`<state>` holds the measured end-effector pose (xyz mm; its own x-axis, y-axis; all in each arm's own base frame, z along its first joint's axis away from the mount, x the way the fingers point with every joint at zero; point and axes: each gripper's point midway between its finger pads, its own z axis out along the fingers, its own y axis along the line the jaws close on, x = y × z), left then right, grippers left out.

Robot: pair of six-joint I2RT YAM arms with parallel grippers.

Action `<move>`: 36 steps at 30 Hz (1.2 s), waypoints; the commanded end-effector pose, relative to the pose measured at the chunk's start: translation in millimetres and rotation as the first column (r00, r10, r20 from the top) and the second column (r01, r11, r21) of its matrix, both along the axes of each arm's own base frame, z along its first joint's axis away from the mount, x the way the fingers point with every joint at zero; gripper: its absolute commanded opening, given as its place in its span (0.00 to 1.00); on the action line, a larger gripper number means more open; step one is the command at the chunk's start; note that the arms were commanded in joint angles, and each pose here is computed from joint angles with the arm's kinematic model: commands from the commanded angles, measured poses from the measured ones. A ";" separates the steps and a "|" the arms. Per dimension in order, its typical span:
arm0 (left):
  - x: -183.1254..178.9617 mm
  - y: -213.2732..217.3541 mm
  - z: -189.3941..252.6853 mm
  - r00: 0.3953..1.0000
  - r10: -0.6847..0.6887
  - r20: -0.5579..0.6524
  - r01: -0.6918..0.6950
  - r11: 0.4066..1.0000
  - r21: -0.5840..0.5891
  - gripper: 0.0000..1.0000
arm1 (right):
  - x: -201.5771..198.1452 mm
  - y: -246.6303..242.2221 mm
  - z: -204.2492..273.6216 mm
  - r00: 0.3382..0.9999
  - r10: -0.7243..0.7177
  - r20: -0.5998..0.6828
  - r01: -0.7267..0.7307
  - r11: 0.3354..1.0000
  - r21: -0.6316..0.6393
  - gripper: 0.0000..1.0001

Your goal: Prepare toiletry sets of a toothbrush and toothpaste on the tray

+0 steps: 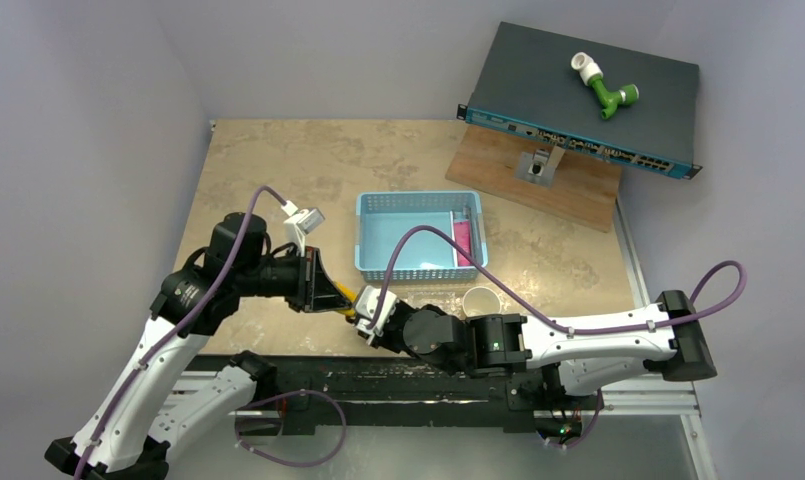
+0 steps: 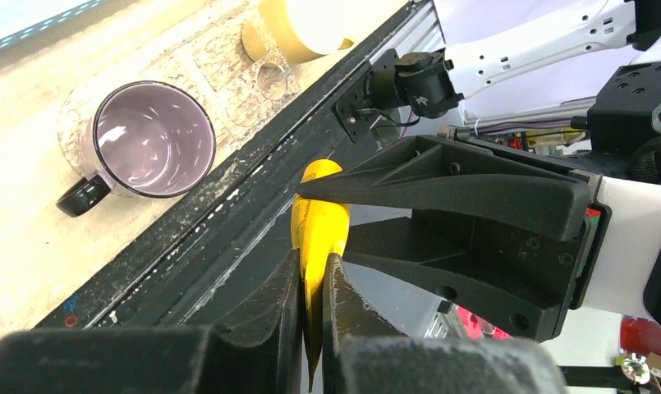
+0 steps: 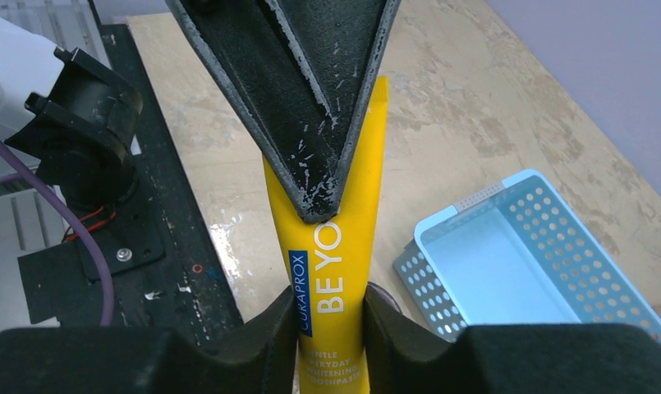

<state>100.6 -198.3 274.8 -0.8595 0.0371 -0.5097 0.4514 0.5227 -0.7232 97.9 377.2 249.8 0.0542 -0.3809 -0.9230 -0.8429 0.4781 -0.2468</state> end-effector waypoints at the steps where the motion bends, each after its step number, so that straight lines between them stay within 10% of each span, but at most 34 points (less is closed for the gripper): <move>1: -0.3 -3.2 14.7 0.999 -0.017 0.046 0.019 0.999 -0.050 0.00 | -2.3 1.0 3.7 0.999 -0.011 -0.032 0.012 0.999 0.034 0.38; 20: 5.4 6.7 3.6 0.993 0.058 0.101 -0.069 0.992 0.110 0.00 | 15.1 -49.8 30.1 0.969 -0.206 -0.135 0.224 0.965 0.139 0.65; 36: 11.1 -26.4 14.7 0.961 0.006 0.277 -0.103 0.936 0.337 0.00 | 128.0 -143.0 -0.8 0.711 -0.627 -0.317 0.670 0.741 0.037 0.63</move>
